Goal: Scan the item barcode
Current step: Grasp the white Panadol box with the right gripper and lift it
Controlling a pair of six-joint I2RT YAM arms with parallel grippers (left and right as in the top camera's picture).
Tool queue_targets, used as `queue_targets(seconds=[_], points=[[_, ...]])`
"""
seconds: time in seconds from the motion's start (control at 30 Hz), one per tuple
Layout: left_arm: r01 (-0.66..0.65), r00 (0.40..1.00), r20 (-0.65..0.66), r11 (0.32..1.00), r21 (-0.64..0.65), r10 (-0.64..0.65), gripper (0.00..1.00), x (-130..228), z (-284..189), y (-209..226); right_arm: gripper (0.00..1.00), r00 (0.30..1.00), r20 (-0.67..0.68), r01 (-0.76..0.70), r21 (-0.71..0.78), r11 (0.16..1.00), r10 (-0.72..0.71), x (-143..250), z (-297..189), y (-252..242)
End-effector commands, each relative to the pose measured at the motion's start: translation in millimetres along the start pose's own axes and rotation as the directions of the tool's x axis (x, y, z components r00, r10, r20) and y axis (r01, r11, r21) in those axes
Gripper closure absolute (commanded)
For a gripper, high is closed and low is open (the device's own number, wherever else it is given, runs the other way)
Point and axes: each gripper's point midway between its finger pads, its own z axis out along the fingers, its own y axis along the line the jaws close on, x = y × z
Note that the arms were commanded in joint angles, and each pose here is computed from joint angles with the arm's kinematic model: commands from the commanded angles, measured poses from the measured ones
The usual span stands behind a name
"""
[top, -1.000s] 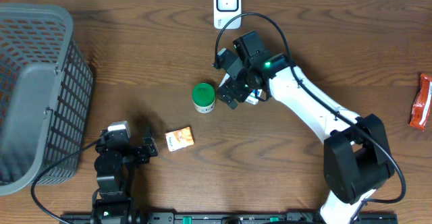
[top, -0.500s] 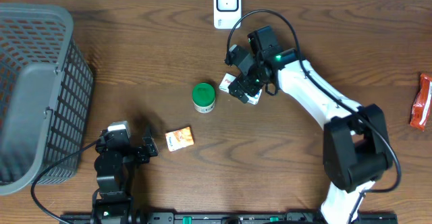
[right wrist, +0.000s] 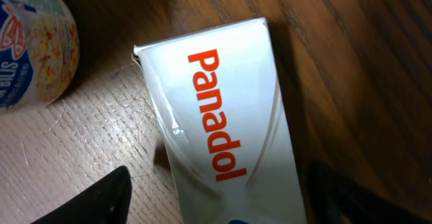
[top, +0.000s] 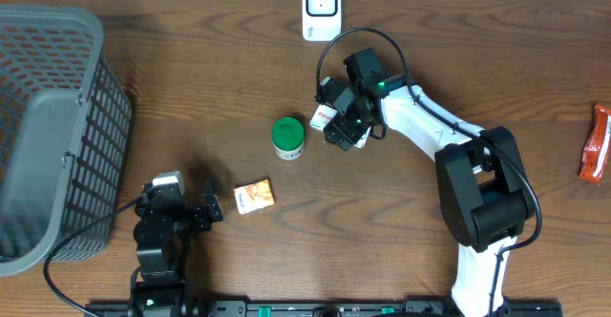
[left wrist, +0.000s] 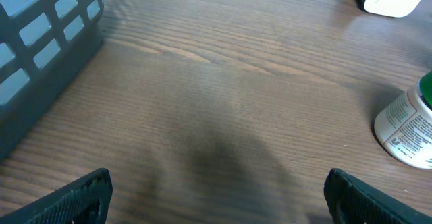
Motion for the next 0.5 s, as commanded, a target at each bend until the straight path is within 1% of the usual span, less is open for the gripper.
queue_targets(seconds=[0.0,0.1,0.2,0.33,0.47], points=[[-0.01,0.999,-0.05,1.0,-0.001,0.01,0.01,15,1,2,0.25,1.0,0.006,0.011,-0.017,1.0,-0.011,-4,3,3],[-0.01,0.999,-0.049,1.0,-0.001,0.01,0.01,15,1,2,0.25,1.0,0.002,0.01,-0.019,1.0,-0.01,-3,3,4],[-0.01,0.999,-0.05,1.0,-0.001,0.01,0.01,15,1,2,0.21,1.0,-0.004,0.011,-0.009,1.0,-0.011,-2,4,2],[-0.01,0.999,-0.05,1.0,-0.001,0.01,0.01,15,1,2,0.22,1.0,-0.02,0.015,0.037,0.999,-0.014,0,6,-6],[-0.01,0.999,-0.049,1.0,-0.001,0.01,0.01,15,1,2,0.23,0.999,-0.031,0.014,0.039,0.999,-0.013,3,12,-7]])
